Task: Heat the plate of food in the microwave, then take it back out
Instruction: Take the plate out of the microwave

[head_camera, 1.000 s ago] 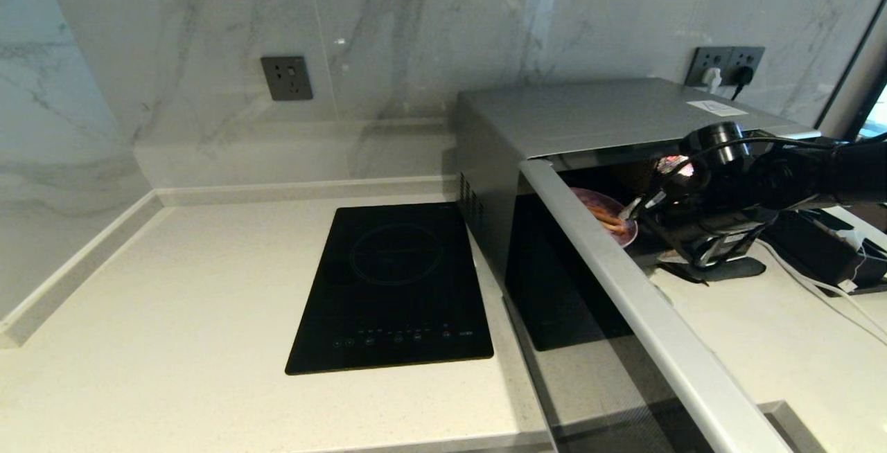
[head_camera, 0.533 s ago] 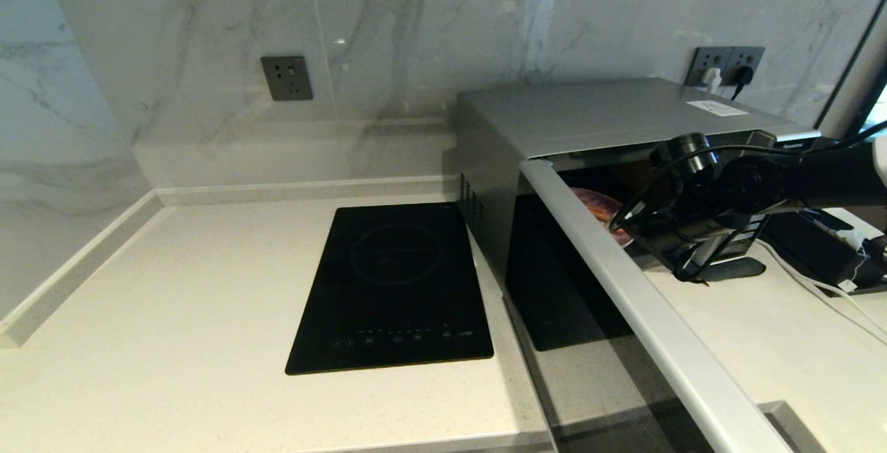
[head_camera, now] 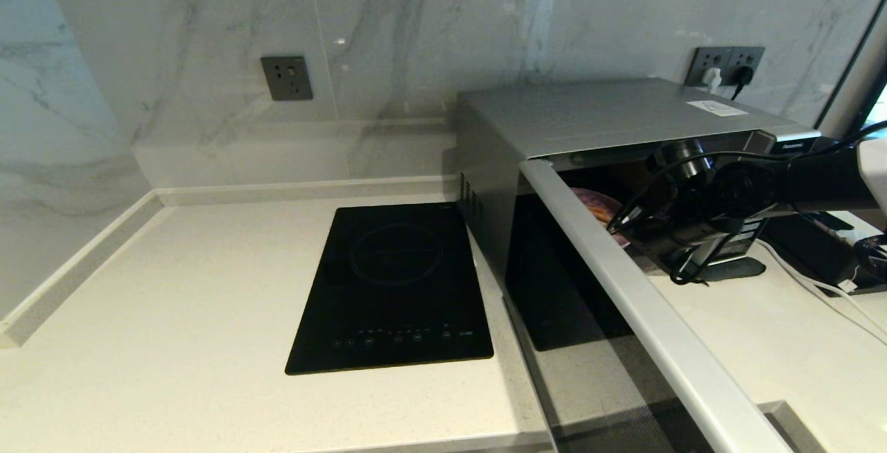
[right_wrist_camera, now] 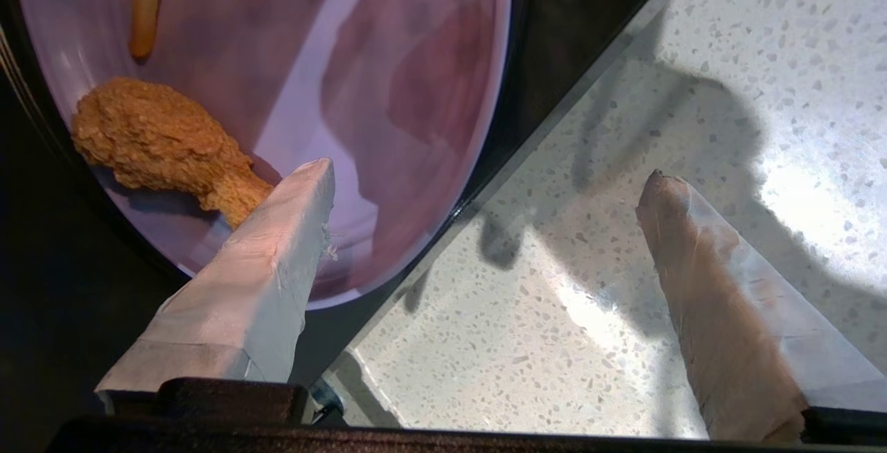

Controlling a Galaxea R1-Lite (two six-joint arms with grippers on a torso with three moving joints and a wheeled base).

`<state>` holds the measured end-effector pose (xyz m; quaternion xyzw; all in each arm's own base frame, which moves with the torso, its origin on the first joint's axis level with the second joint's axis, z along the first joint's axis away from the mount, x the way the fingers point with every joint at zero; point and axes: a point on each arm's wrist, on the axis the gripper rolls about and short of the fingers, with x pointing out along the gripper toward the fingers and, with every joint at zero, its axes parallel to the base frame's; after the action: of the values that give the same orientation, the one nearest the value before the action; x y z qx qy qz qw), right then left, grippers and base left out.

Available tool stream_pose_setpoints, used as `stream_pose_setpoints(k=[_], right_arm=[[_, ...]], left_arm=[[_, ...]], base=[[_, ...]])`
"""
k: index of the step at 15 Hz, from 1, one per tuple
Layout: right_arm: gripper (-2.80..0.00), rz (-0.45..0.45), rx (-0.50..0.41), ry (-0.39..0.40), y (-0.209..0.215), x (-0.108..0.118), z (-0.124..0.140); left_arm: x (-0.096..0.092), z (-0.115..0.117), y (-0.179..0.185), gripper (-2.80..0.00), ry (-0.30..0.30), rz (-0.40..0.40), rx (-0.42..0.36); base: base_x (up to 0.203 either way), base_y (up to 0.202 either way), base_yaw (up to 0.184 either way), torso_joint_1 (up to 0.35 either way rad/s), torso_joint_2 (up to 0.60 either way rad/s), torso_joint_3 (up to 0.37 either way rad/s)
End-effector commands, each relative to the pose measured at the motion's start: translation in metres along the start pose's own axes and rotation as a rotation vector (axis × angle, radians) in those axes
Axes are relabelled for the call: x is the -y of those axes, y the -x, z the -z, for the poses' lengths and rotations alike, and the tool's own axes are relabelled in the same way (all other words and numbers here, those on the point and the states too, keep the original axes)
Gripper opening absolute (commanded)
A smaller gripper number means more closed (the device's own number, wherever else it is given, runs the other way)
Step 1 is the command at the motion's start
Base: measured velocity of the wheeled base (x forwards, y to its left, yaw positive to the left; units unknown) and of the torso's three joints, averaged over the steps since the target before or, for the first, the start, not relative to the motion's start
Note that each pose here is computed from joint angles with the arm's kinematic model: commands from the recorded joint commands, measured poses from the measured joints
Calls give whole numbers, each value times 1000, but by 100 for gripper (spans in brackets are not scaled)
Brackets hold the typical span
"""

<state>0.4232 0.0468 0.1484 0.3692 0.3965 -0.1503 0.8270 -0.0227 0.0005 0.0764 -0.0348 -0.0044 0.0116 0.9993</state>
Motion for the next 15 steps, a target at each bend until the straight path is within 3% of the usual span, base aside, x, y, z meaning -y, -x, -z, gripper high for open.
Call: stream_pose_setpoints(k=[1, 15], right_arm=[[-280, -2, 1, -5, 0, -1, -1], [-280, -17, 4, 1, 3, -5, 0]], left_arm=[[0, 0, 0, -280, 1, -1, 0], [0, 0, 0, -280, 1, -1, 0]], base=[[0, 0, 0, 0, 0, 0], [0, 0, 0, 0, 0, 0]])
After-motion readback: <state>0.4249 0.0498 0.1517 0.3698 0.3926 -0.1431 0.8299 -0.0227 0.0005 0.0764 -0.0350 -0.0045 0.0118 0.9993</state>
